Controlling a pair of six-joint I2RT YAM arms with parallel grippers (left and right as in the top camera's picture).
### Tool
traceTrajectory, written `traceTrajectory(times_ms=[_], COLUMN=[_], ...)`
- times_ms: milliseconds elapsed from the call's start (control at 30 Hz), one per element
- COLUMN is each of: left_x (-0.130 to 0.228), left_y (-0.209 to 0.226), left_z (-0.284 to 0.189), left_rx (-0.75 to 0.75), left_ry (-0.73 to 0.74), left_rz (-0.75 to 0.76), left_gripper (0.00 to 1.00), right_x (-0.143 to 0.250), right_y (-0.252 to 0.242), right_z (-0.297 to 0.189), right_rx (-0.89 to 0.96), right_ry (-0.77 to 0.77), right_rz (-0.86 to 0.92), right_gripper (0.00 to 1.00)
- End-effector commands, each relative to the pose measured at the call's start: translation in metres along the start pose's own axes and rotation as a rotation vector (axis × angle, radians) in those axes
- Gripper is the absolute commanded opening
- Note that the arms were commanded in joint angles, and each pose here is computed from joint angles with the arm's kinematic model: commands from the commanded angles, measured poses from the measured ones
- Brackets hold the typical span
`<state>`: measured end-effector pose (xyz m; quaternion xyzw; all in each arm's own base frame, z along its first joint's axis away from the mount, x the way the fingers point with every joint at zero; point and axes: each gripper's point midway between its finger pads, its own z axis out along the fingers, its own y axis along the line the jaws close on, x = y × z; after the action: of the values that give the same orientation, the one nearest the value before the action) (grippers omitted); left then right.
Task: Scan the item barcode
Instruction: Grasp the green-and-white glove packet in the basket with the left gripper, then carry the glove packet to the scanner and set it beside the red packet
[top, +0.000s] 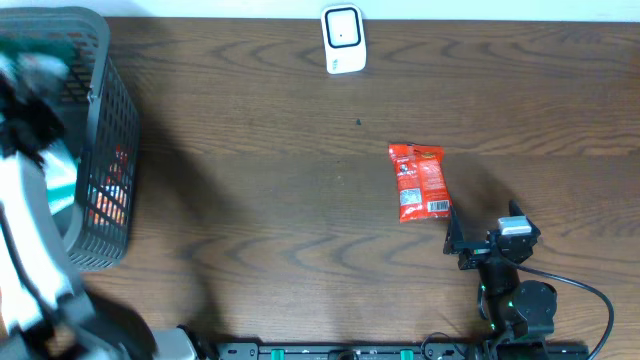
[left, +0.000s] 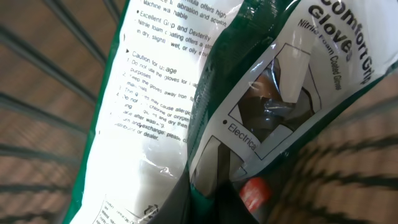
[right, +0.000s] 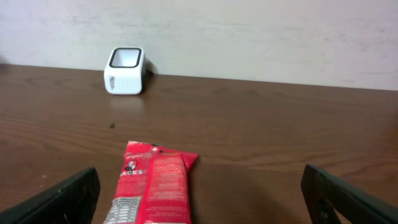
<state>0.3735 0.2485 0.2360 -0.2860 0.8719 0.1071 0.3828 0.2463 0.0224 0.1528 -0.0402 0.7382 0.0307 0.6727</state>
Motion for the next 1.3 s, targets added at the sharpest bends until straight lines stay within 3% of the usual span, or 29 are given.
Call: traceTrajectory(times_ms=[0, 100, 167, 233, 333, 567, 733, 1000, 1200, 1233, 1267], left_x=[-0.057, -0.057, -0.045, -0.021, 0.011, 0.096, 0.179, 0.318, 0.344, 0.343, 0.341], left_y=[-0.004, -0.014, -0.041, -0.076, -0.112, -0.199, -0.28, -0.378, -0.405, -0.408, -0.411], left_z=[-0.099, -0.151, -0.188, -0.211, -0.219, -0.187, -0.157, -0.11, -0.098, -0.099, -0.099], left_rx=[0.031, 0.098, 0.24, 0.391, 0.478, 0.554, 0.583, 0.573, 0.622, 0.631, 0.641], left_ry=[-0.266, -0.329, -0.326, -0.251, -0.137, 0.154, 0.389, 0.616, 0.634, 0.625, 0.616], left_rz=[-0.097, -0.176, -0.202, -0.228, -0.178, -0.031, 0.145, 0.337, 0.335, 0.332, 0.328], left_gripper=[0.07, 0.08, 0.07, 0.07, 0.07, 0.07, 0.08, 0.07, 0.1, 0.14, 0.29], right_x=[0.0, 0.0, 0.0, 0.0, 0.0, 0.0, 0.0, 0.0, 0.0, 0.0, 0.0], right_y=[-0.002, -0.002, -0.002, -0.002, -0.002, -0.002, -0.002, -0.002, -0.002, -0.002, -0.002], right_z=[0.0, 0.0, 0.0, 0.0, 0.0, 0.0, 0.0, 0.0, 0.0, 0.0, 0.0], right_rx=[0.005, 0.005, 0.006, 0.005, 0.005, 0.005, 0.005, 0.006, 0.006, 0.005, 0.006], right_ry=[-0.001, -0.001, -0.001, -0.001, -0.001, -0.001, -0.001, -0.001, -0.001, -0.001, -0.001], right_rz=[-0.011, -0.011, -0.011, -0.011, -0.011, -0.011, -0.011, -0.011, -0.011, -0.011, -0.011], right_gripper=[0.99, 0.99, 0.99, 0.99, 0.99, 0.99, 0.99, 0.99, 0.99, 0.99, 0.99])
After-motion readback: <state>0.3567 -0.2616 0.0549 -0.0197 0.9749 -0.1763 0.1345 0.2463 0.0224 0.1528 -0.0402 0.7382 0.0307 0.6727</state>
